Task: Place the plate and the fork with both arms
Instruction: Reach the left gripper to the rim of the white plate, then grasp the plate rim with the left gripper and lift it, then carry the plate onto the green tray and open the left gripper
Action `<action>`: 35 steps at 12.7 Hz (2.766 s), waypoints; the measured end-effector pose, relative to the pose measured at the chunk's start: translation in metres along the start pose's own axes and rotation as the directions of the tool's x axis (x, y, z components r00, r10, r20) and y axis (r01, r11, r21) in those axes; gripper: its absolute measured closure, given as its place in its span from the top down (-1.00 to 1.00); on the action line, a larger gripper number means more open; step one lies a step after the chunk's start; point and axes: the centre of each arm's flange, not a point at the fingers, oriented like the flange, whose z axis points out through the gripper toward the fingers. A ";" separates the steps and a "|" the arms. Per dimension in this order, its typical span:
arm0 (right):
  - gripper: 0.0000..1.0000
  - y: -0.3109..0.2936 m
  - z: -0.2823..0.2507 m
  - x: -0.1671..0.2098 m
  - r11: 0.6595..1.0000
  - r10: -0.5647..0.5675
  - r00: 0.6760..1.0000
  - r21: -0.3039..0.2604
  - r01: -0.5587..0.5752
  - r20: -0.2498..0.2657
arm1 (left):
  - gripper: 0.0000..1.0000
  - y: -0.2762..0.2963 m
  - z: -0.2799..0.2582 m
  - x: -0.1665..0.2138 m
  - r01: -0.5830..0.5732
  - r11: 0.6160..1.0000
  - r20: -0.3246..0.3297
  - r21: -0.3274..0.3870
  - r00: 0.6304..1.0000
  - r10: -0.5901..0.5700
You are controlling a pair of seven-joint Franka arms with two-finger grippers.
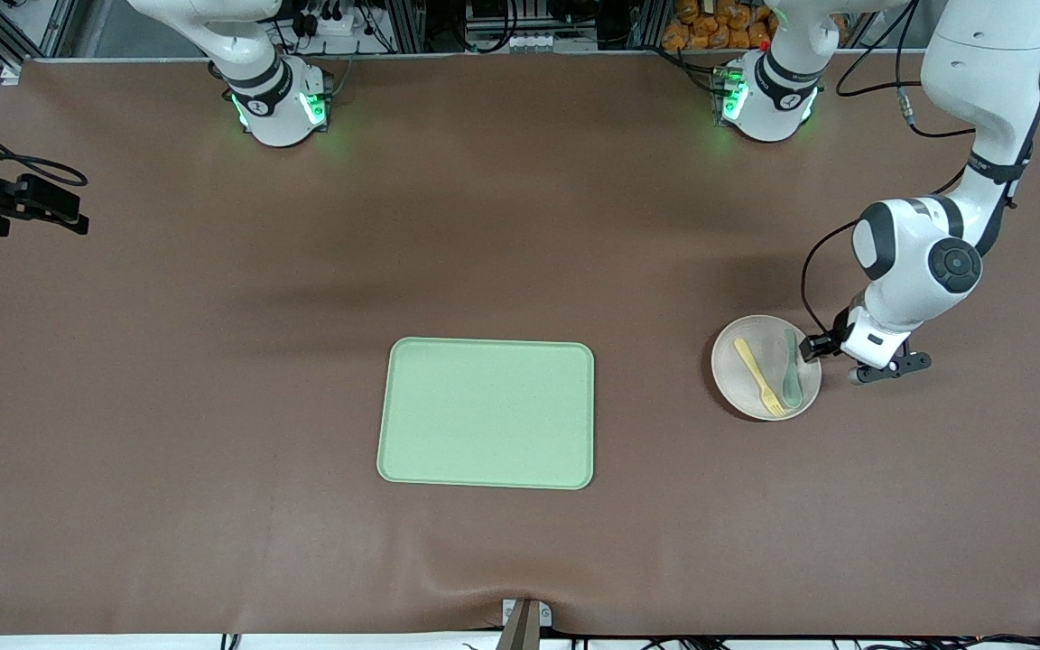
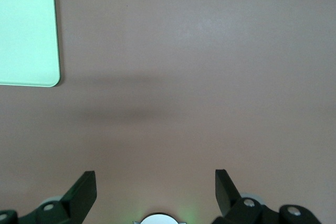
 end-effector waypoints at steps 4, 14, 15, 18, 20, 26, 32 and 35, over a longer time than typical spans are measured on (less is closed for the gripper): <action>1.00 0.000 0.000 0.000 1.000 -0.001 1.000 0.000 0.001 0.000 | -0.85 0.006 -0.003 0.003 -0.003 1.000 -0.014 -0.009 1.000 0.003; 1.00 -0.002 0.000 0.000 1.000 -0.004 1.000 0.000 0.004 0.000 | -0.91 0.132 -0.088 0.042 0.047 0.964 -0.146 -0.262 0.985 -0.088; 1.00 -0.002 0.000 0.000 1.000 -0.004 1.000 0.000 0.004 0.000 | -0.91 0.150 -0.097 0.042 0.028 0.960 -0.154 -0.279 0.985 -0.074; 1.00 -0.002 0.000 0.000 1.000 -0.005 1.000 -0.001 0.005 0.000 | -0.91 0.219 -0.102 0.029 -0.064 0.947 -0.164 -0.313 0.986 0.013; 1.00 -0.003 0.000 0.000 1.000 -0.006 1.000 -0.001 0.006 0.000 | -0.91 0.263 -0.092 0.020 -0.103 0.938 -0.155 -0.332 0.986 0.053; 1.00 -0.006 0.000 0.000 1.000 -0.011 1.000 -0.001 0.011 0.000 | -0.91 0.371 -0.022 -0.007 -0.061 0.931 -0.072 -0.361 0.997 0.038; 1.00 -0.007 0.000 0.000 1.000 -0.013 1.000 -0.001 0.013 0.000 | -0.91 0.407 0.021 -0.022 -0.065 0.947 -0.076 -0.316 0.996 0.043; 1.00 -0.007 0.000 0.000 1.000 -0.013 1.000 -0.001 0.013 0.000 | -0.56 0.410 0.019 -0.022 -0.069 0.945 -0.081 -0.318 0.996 0.045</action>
